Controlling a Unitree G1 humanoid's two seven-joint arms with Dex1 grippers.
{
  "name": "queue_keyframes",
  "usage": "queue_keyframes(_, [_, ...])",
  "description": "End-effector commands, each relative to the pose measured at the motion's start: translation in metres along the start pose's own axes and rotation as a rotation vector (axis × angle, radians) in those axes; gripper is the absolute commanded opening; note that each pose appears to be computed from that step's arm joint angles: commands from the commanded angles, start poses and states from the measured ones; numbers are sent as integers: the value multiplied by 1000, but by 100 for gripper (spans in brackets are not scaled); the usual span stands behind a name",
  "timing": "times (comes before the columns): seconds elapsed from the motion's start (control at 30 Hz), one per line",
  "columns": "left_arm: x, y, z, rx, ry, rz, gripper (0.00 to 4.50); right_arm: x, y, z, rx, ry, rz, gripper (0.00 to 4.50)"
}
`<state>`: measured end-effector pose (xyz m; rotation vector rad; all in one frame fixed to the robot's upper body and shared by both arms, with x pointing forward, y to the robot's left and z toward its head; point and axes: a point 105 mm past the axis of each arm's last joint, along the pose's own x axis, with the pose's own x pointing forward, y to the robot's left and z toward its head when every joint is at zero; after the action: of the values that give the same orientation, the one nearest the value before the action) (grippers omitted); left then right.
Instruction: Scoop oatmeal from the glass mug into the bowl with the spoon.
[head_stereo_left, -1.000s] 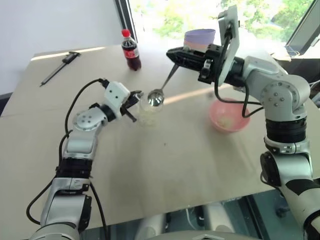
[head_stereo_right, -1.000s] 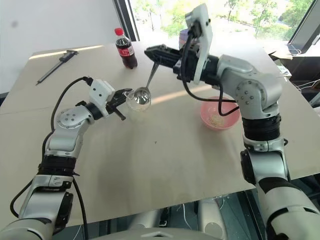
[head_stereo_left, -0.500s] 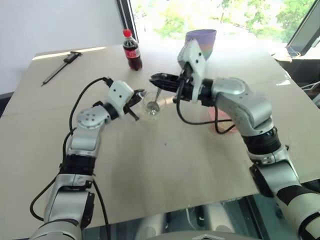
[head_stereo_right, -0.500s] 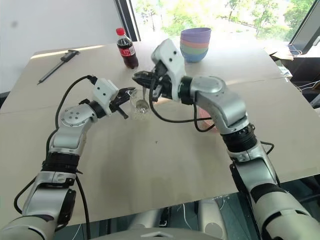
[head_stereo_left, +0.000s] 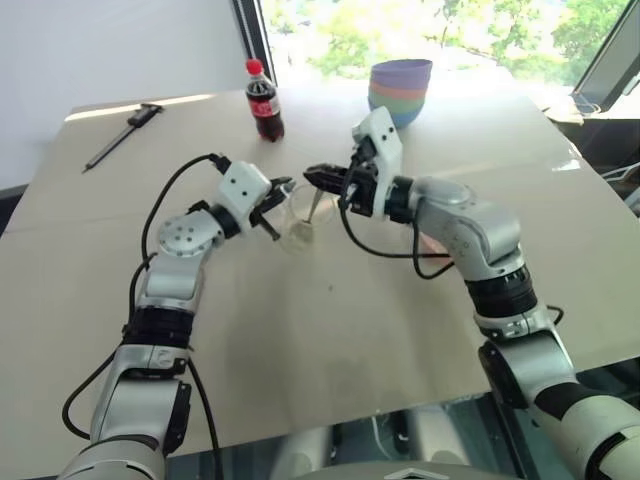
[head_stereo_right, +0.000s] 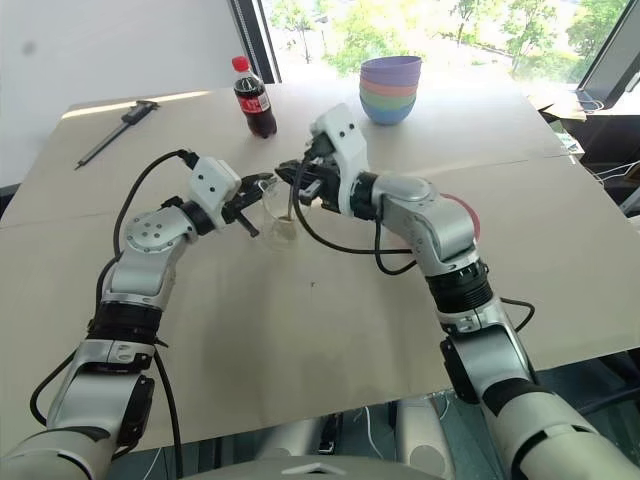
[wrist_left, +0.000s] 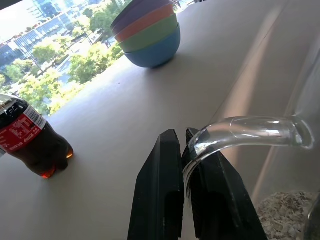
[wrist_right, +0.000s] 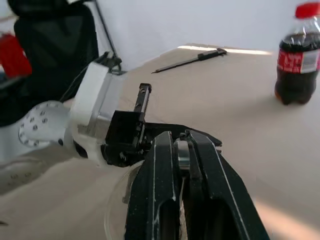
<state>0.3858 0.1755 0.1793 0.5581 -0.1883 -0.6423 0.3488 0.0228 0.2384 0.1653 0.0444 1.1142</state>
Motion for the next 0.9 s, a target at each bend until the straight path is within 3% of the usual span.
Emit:
queue_keyframes(0.03, [-1,-3,-5,15,24,-2,10,-6,-1,24,168,-73,1,0])
queue_keyframes(0.43, [8,-15,-9,-76,-19,40,10,-34,-44,44,498,-124,-176,0])
queue_keyframes(0.9, [21,-32,-11,-140,-70,122,10,-59,-63,56,634,-136,-273,0])
